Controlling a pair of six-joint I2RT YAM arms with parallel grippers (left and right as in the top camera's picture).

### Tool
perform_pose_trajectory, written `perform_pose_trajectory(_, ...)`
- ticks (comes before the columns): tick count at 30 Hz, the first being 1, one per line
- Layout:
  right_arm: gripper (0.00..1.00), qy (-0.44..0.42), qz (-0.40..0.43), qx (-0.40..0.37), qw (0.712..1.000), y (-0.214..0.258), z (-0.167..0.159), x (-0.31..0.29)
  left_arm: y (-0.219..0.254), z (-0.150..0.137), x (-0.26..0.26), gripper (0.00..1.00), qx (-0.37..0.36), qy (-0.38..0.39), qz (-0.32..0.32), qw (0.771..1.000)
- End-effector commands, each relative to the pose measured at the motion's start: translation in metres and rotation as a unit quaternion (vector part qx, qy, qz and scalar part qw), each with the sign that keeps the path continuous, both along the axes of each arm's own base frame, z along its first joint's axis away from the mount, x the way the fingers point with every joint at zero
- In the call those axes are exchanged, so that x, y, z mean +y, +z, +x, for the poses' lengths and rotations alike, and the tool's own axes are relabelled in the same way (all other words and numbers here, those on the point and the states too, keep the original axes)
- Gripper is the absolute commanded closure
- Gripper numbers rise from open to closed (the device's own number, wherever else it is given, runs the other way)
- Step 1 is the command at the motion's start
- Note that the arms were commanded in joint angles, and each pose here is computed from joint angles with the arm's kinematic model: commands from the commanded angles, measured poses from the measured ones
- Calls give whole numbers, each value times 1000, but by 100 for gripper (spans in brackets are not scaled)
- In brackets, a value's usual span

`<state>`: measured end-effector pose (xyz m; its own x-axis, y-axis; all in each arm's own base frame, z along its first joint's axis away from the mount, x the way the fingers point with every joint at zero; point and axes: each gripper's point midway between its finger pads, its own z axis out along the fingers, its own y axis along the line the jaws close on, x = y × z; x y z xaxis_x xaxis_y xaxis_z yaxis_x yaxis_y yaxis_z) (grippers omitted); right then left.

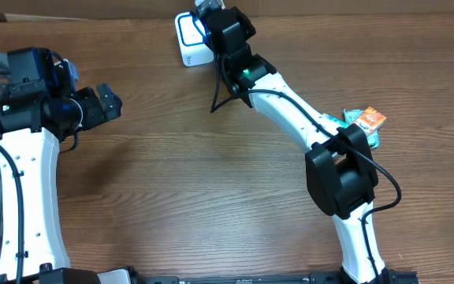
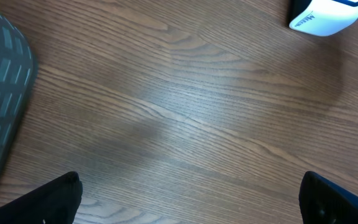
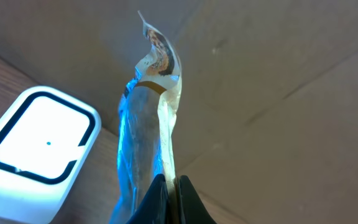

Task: Scan the item barcode
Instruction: 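Hold the mushroom bag in front of the white scanner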

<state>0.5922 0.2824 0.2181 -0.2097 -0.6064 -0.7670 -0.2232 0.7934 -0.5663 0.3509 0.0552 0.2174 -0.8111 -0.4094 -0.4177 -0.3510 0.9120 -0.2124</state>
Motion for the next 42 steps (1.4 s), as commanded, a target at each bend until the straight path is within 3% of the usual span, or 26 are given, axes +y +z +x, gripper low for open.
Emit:
perform_pose_trajectory(1, 96, 18, -31, -31, 999, 26, -9, 19, -2, 0, 1, 1, 3, -5, 5, 1000)
perform_pose_trajectory(18, 96, 27, -119, -61, 991, 38, -24, 40, -2, 0, 1, 1, 3, -5, 5, 1000)
perform_pose_trajectory(42, 96, 22, -118, -63, 991, 35, -23, 39, -2, 0, 1, 1, 3, -5, 5, 1000)
